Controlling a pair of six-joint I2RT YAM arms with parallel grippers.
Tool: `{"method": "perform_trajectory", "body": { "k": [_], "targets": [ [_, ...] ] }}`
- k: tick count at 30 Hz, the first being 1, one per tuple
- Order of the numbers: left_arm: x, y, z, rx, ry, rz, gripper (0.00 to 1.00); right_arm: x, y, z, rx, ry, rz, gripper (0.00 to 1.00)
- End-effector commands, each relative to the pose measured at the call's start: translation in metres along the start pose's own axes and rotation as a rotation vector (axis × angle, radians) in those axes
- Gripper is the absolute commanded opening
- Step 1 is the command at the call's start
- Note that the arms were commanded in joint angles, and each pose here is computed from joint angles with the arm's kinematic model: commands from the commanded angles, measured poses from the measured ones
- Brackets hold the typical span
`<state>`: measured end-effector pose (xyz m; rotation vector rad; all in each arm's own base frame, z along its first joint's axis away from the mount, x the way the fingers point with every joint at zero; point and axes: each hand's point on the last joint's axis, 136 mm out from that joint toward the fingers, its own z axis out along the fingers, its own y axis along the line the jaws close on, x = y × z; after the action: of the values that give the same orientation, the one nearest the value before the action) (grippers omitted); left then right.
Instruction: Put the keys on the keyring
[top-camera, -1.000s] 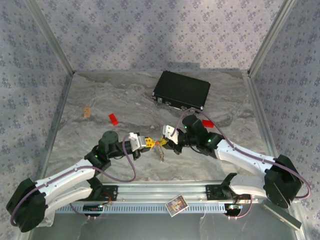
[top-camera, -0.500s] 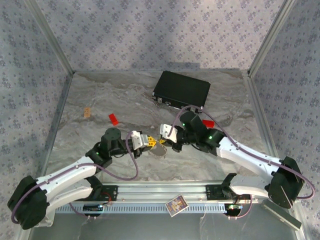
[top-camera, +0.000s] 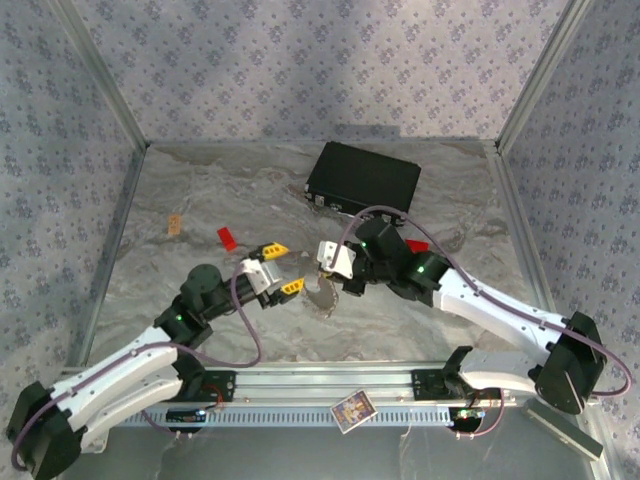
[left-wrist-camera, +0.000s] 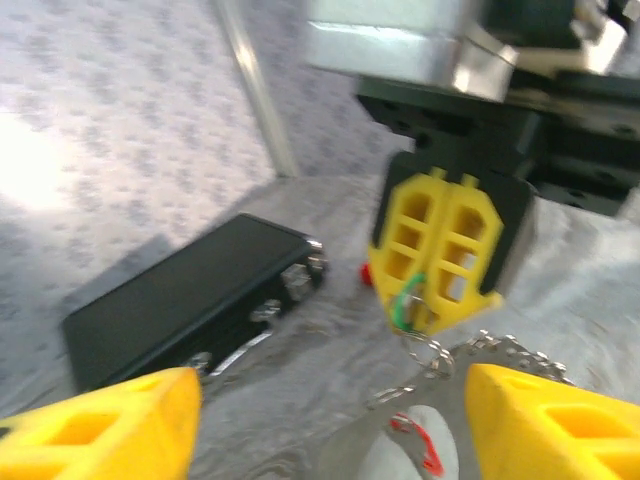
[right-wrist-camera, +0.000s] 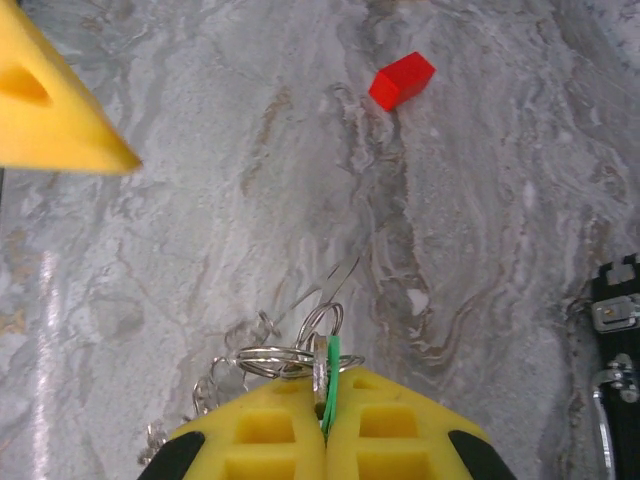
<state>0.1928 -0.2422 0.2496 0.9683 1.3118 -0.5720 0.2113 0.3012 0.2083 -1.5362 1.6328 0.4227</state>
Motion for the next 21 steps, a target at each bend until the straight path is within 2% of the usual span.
{"method": "perform_trajectory", "body": {
  "k": [1, 5, 8, 13, 17, 21],
  "targets": [
    [-0.009, 0.047, -0.021, -0.281, -0.005, -0.036, 0.81, -0.032, -0.015, -0.002, 0.043, -0.038, -0.05, 0.0],
    [-0.017, 0.098, -0.064, -0.593, 0.004, -0.108, 0.86, -0.071, -0.004, 0.015, -0.014, -0.108, -0.104, 0.0],
    [-0.021, 0.124, -0.099, -0.778, 0.012, -0.167, 0.87, -0.105, 0.001, 0.027, -0.048, -0.189, -0.128, 0.0],
    [-0.035, 0.146, -0.141, -0.948, -0.02, -0.228, 0.87, -0.148, 0.005, 0.053, -0.087, -0.31, -0.123, 0.0],
    [-0.038, 0.148, -0.147, -0.97, -0.018, -0.233, 0.87, -0.137, 0.007, 0.085, -0.123, -0.275, -0.088, 0.0],
    [-0.023, 0.147, -0.142, -0.965, 0.023, -0.243, 0.88, -0.086, 0.0, 0.116, -0.11, -0.137, -0.033, 0.0]
  ]
}}
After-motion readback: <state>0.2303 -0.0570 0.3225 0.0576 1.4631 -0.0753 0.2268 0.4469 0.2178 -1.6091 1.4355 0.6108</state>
